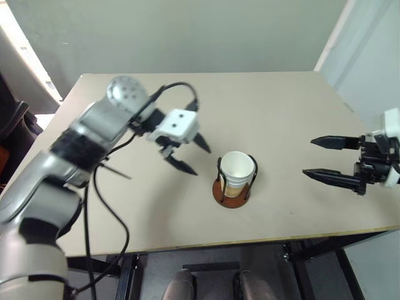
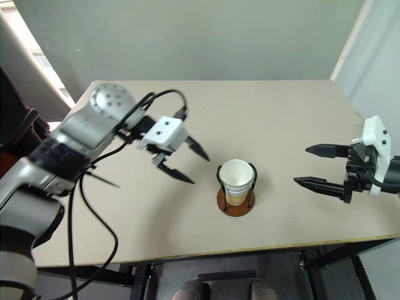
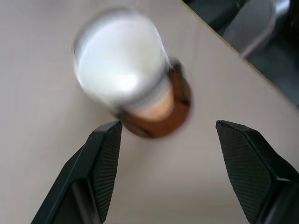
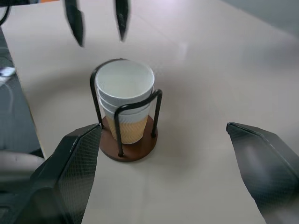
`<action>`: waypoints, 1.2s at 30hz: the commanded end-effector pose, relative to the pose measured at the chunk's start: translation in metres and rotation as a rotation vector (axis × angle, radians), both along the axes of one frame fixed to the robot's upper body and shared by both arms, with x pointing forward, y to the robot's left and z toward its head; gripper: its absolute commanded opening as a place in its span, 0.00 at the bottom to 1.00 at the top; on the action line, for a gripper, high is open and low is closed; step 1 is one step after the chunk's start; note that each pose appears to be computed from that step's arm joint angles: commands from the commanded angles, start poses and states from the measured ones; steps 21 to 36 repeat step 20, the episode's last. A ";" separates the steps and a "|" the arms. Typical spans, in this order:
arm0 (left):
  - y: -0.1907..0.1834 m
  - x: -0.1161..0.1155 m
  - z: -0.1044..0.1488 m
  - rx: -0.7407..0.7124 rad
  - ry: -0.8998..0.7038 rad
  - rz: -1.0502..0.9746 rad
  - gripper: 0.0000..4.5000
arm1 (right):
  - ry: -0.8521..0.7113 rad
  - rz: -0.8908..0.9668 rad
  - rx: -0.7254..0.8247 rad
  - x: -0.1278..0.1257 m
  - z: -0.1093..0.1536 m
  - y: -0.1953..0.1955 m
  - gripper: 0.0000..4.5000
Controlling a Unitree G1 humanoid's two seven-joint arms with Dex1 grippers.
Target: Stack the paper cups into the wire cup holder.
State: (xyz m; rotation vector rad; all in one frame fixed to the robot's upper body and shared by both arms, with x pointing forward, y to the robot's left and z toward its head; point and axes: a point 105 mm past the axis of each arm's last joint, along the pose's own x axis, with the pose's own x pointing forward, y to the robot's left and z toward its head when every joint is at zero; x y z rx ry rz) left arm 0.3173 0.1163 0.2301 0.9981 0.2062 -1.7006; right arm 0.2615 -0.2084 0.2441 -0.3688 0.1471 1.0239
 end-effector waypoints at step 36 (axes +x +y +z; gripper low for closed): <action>0.139 -0.034 -0.009 -0.582 0.168 0.926 0.76 | 0.047 -0.014 -0.018 0.024 -0.008 -0.028 0.99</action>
